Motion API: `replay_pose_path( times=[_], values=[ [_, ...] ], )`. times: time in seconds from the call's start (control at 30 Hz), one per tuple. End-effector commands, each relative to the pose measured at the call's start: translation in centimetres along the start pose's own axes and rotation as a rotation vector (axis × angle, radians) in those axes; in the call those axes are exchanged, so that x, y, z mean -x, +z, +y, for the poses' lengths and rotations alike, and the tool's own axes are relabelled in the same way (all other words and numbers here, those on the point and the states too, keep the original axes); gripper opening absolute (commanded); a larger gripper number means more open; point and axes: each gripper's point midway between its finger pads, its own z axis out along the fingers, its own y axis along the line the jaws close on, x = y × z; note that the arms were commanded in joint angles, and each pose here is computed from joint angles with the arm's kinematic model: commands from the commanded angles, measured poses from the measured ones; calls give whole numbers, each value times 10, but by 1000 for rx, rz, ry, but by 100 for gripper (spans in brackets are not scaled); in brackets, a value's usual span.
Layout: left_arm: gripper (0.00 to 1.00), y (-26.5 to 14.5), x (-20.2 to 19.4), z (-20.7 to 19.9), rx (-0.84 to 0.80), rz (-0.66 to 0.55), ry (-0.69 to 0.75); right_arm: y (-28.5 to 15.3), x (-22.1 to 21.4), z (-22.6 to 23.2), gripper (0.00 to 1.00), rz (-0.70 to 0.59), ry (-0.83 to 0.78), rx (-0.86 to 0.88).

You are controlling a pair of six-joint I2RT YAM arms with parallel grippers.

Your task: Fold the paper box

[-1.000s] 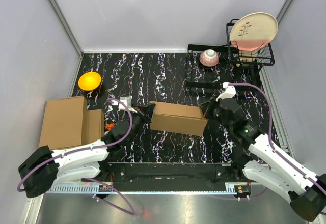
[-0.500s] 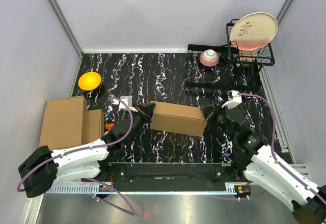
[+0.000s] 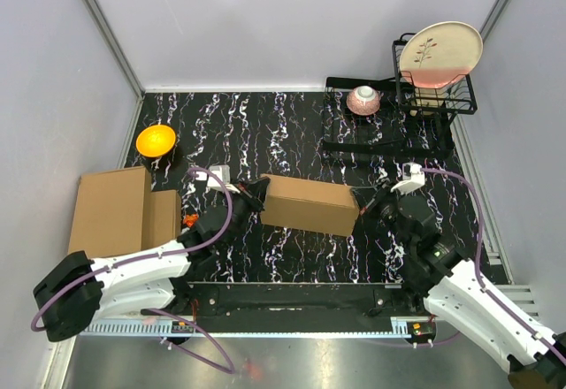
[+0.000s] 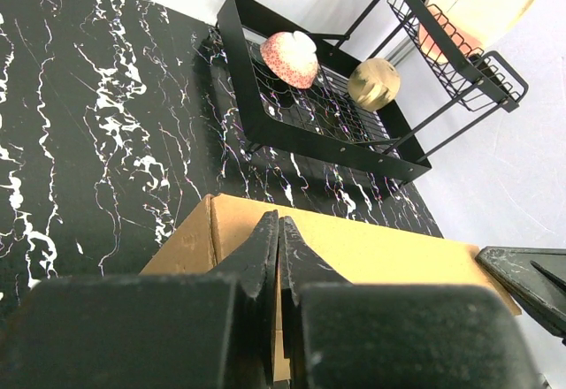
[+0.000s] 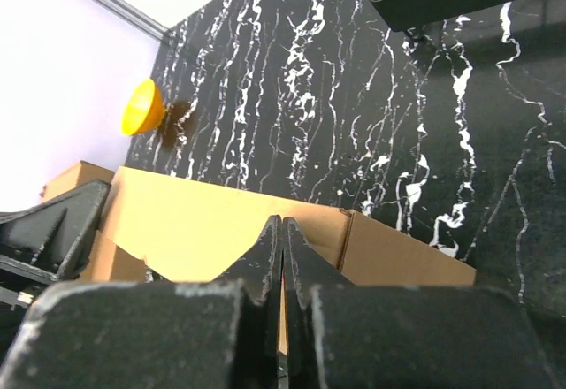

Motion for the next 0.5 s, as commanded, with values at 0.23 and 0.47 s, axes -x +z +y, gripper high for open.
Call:
replay_pose_path(
  times=[0.23,0.47],
  values=[
    [0,-34,-68,63,105,210,144,-14,-70,-45,0,249,-12,-110],
    [0,-68,-84,64,47,242,76,-34,-120,-59,0,368,134,-93]
  ],
)
